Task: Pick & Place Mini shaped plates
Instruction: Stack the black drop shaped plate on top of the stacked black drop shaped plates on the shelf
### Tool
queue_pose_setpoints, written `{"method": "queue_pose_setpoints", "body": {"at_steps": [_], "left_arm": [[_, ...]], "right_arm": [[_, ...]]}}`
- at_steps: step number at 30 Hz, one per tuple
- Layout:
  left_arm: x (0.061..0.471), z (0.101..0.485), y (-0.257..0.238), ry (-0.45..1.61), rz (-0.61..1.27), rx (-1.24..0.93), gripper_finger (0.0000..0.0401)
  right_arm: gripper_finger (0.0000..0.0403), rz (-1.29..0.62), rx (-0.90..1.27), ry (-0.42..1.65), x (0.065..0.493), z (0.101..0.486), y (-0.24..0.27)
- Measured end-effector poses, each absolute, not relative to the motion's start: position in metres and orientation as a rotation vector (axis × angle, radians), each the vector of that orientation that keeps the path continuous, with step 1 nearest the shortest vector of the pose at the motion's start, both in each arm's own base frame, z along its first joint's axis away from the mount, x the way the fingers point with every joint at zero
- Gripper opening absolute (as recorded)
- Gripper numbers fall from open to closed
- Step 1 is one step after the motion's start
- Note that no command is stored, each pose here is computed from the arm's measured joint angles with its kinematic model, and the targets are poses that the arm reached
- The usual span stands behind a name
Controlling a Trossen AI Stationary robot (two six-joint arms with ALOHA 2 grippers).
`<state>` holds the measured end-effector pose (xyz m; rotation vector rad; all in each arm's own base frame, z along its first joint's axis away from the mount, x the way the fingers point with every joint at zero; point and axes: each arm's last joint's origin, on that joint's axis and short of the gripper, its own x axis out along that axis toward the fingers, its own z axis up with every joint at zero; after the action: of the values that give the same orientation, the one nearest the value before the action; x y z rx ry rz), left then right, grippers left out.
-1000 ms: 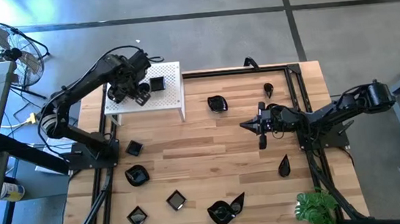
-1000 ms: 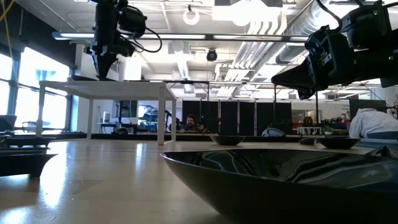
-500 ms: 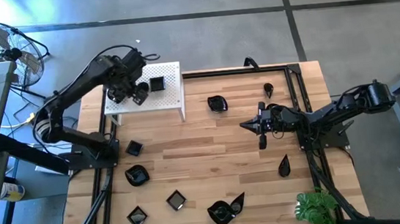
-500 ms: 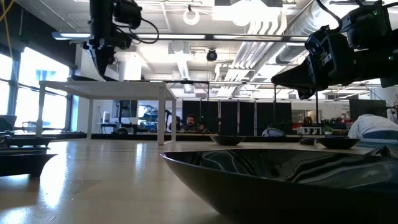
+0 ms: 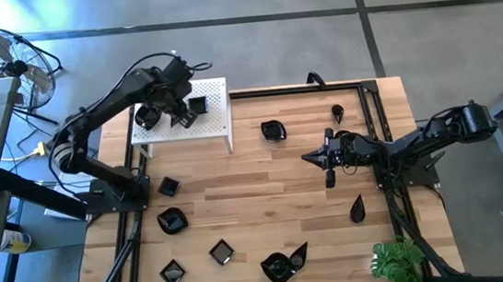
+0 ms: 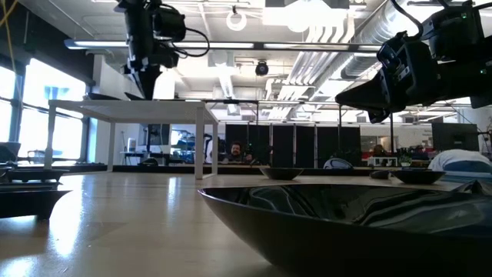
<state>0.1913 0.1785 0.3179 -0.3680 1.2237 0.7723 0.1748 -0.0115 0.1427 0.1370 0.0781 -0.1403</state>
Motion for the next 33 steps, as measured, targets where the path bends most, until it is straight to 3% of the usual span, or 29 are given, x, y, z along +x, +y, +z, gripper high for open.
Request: {"method": "queue_pose_setpoints", "body": {"at_steps": [33], "left_arm": [[0.1855, 0.3149, 0.1809, 1.323, 0.947, -0.284, 0.0]], "right_arm": [[0.0, -0.141, 0.139, 0.086, 0.1747, 0.142, -0.0115]]}}
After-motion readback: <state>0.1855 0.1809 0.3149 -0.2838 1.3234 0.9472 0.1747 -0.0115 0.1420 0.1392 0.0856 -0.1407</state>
